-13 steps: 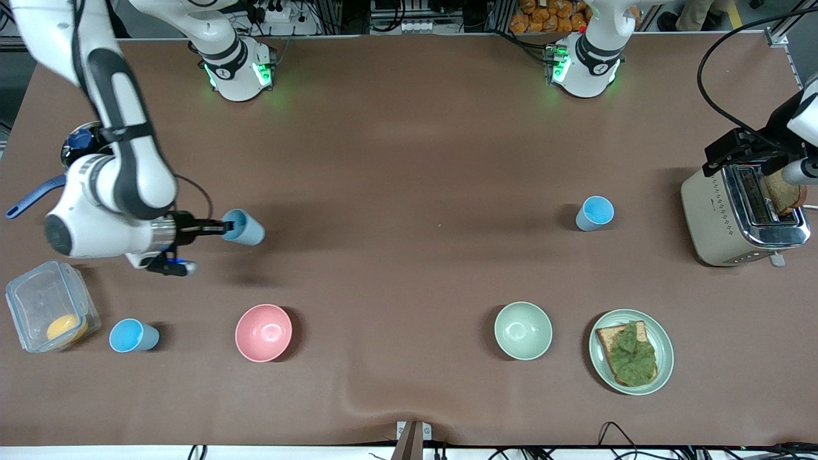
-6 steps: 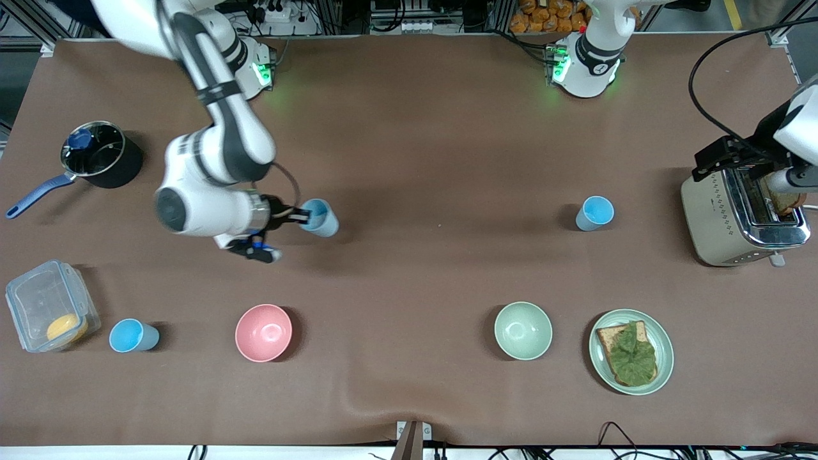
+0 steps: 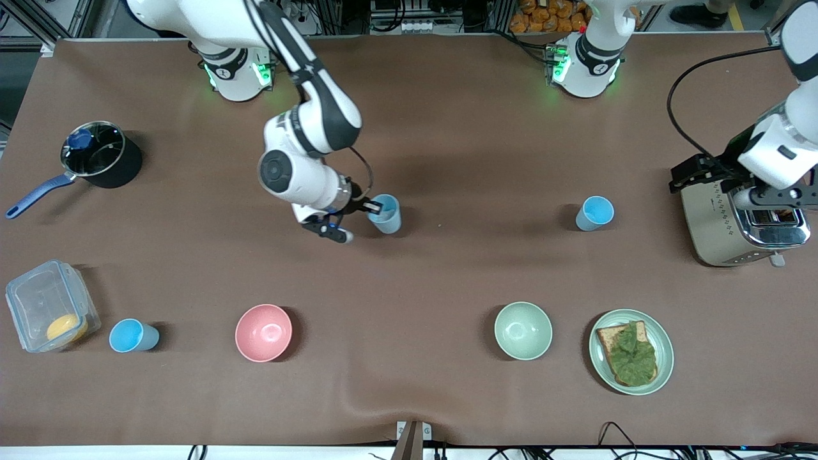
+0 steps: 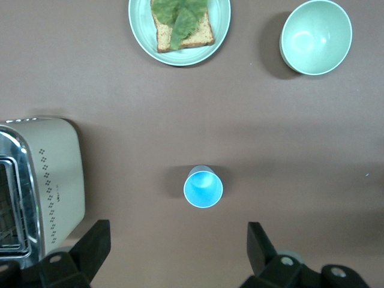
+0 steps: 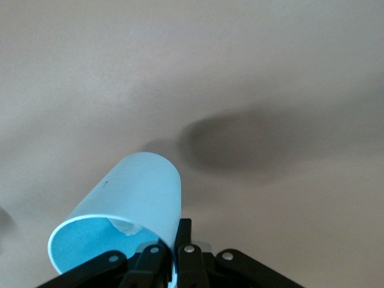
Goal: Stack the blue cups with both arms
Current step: 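Carry the blue cup to the table middle and set it down, then open the right gripper and withdraw while the left gripper grasps another cup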
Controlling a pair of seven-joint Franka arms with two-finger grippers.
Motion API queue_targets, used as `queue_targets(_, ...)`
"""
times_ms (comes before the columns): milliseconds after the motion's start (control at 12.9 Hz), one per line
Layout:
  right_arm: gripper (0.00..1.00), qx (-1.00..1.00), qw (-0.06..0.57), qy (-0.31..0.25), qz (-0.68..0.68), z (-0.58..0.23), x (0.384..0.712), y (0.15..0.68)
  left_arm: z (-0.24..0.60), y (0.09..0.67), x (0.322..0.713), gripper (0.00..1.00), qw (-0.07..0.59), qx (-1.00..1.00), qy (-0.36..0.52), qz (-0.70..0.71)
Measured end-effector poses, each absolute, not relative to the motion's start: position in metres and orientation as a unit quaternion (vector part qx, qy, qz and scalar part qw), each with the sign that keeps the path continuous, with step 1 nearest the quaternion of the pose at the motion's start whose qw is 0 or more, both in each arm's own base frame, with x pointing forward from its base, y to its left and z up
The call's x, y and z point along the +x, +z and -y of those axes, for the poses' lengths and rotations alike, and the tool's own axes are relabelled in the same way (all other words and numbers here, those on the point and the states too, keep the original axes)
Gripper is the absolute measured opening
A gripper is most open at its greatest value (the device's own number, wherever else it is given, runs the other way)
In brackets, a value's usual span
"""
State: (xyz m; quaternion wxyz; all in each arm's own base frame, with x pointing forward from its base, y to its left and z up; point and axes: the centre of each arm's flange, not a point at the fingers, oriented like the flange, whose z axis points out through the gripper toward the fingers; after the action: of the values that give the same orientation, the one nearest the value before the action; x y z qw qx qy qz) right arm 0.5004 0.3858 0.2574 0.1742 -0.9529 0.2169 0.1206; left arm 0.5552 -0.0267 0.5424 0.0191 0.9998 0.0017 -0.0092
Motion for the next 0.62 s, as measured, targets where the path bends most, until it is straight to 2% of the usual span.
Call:
queue_targets(309,0.05,-0.951,0.181,0.103,-0.231,-0.410,0.487,0.225,0.052,0.511,0.559,1.00,0.029,0.999,-0.008,0.011)
queue_targets(386,0.11,-0.950,0.181,0.103,-0.231,-0.413,0.487,0.224,0.056,0.500,0.559,1.00,0.032,0.999,-0.008,0.013)
queue_targets(618,0.46,-0.945,0.194,0.098,-0.246,-0.422,0.496,0.240,0.068,0.467,0.555,1.00,0.032,0.999,-0.014,0.016)
